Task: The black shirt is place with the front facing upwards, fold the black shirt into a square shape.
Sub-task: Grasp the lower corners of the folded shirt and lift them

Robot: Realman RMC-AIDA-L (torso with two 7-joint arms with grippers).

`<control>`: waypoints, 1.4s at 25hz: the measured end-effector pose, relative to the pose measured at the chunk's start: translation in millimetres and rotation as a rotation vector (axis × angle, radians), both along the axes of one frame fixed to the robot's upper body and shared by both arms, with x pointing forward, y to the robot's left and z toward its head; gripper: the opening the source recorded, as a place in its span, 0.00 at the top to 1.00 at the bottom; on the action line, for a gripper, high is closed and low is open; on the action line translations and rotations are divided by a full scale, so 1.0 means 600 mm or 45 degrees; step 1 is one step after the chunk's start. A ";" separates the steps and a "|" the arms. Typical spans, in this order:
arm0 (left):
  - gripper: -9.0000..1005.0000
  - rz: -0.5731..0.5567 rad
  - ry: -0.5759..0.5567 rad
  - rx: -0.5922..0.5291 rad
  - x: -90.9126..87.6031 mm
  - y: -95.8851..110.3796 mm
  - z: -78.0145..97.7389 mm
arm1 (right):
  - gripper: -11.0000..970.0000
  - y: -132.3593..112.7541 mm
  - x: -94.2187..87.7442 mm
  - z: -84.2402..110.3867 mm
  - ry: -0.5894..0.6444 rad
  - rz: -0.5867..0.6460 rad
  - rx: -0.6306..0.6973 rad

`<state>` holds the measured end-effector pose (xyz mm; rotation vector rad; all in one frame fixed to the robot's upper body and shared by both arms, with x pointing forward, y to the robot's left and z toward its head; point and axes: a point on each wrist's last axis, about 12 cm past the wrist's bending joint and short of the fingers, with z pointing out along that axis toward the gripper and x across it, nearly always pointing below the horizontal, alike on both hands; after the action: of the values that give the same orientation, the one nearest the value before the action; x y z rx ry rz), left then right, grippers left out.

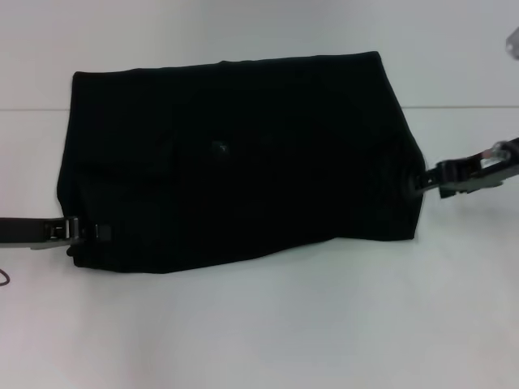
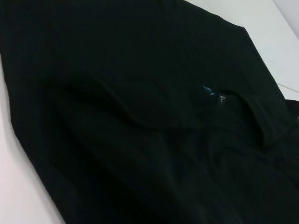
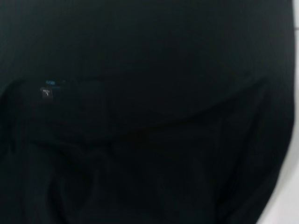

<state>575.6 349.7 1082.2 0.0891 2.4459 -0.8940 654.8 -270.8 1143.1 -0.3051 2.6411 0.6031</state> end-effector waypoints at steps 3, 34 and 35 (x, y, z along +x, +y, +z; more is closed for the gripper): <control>0.95 -0.002 -0.001 0.001 0.000 0.000 0.000 | 0.15 0.016 0.000 -0.019 0.003 0.005 -0.019; 0.92 -0.007 -0.004 -0.009 0.000 -0.001 0.001 | 0.58 0.061 -0.010 -0.063 -0.032 0.011 -0.013; 0.92 -0.007 -0.005 -0.009 0.000 -0.001 0.002 | 0.63 0.061 -0.010 -0.063 -0.033 0.011 -0.013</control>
<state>575.7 349.2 1083.1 0.0950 2.4400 -0.9041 648.9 -234.5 1105.5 -0.3258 2.6204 0.5848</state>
